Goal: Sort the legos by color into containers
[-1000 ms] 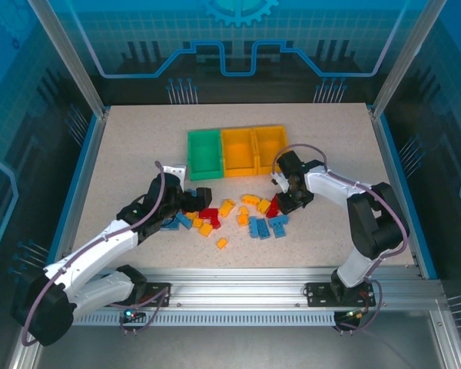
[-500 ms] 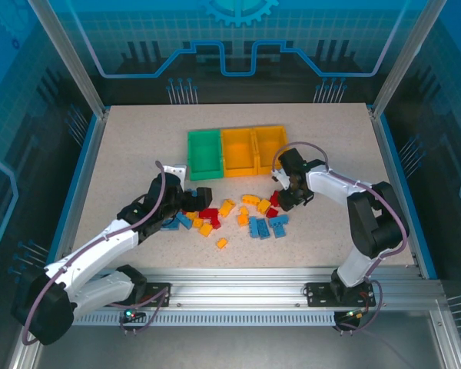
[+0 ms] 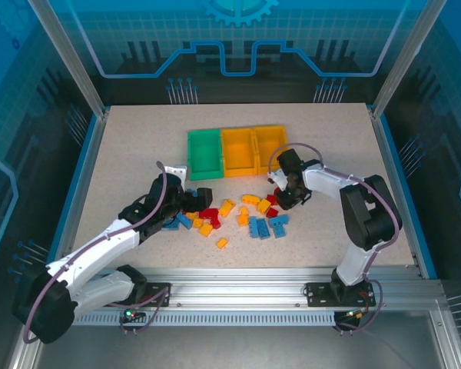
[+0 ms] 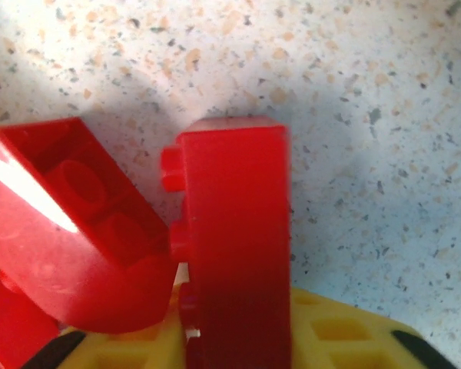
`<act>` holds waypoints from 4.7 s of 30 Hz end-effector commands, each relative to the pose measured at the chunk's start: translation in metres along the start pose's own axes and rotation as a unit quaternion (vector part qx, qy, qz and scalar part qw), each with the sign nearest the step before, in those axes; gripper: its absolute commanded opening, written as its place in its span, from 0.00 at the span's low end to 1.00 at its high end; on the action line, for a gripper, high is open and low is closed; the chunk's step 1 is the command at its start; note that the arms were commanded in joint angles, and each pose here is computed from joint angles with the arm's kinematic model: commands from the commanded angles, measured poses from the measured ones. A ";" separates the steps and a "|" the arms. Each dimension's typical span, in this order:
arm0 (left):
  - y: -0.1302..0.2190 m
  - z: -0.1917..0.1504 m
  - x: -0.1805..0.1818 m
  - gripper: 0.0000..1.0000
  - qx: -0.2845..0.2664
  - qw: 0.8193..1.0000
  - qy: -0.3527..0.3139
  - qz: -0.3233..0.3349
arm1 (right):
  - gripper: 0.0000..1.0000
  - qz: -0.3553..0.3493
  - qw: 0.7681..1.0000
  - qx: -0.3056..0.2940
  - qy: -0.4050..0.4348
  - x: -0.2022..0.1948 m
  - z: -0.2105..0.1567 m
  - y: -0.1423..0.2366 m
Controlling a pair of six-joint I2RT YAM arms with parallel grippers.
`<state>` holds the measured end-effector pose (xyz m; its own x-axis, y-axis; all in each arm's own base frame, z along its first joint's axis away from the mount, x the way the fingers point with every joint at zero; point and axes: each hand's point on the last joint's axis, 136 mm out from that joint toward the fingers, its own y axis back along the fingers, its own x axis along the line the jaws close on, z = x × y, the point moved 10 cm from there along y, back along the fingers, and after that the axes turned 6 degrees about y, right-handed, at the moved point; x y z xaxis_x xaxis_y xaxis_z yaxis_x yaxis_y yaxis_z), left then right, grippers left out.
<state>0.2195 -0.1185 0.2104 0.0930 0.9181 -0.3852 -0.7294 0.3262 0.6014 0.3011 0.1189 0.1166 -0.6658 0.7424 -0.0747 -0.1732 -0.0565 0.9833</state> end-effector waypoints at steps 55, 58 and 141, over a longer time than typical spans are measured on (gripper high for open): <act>-0.067 -0.015 0.002 0.78 0.173 0.977 0.012 0.122 | 0.51 0.058 0.942 -0.106 -0.313 -0.052 0.087 0.076; -0.070 -0.016 0.002 0.77 0.177 0.976 0.014 0.124 | 0.51 0.024 0.943 -0.107 -0.315 -0.052 0.071 0.082; -0.205 0.123 -0.175 0.73 0.087 0.992 -0.024 -0.087 | 0.61 0.137 0.887 -0.094 -0.431 0.008 -0.013 0.026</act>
<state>0.4423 -0.3206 0.2194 0.2238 0.8499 -0.4770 -0.5427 0.5152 0.6634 0.2835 0.1067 0.1361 0.0496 0.9290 0.3669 -0.2629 -0.3422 0.9021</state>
